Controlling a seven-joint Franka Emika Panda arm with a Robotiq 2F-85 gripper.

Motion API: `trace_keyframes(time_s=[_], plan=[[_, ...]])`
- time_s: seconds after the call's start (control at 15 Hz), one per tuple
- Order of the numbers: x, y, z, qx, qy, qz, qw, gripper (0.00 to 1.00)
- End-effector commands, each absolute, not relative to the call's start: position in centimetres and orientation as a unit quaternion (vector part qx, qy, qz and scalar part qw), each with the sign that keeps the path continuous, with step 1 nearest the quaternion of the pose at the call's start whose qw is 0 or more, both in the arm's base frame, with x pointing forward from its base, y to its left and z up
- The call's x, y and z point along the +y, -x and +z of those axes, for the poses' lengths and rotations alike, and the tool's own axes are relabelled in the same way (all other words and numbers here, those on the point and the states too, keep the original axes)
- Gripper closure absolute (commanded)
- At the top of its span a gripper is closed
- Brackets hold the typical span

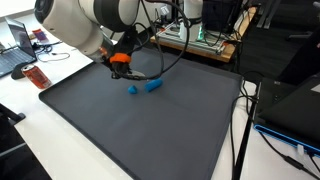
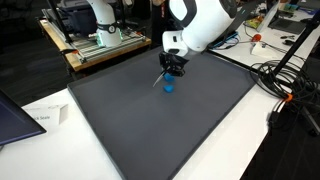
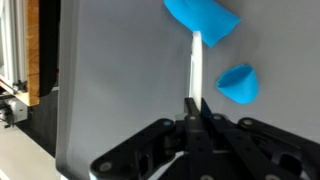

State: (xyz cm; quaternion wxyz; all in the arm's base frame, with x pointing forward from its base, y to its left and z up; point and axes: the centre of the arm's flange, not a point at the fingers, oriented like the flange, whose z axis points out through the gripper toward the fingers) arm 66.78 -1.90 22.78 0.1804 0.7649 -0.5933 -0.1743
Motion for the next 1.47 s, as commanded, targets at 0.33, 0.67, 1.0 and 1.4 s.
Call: trace_keyframes(time_s=[0.33,0.67,1.0,1.4], plan=[[0.5,-58.9,28.1,-0.593,-0.790,-0.088,0.130,0.99],[1.0,-55.1,31.4,-0.582,-0.804,-0.071,0.102,0.99],[2.8,-53.2,34.3,-0.565,-0.822,-0.027,0.068,0.99],[6.6,-53.6,36.7,-0.515,-0.856,0.025,0.035,0.99]])
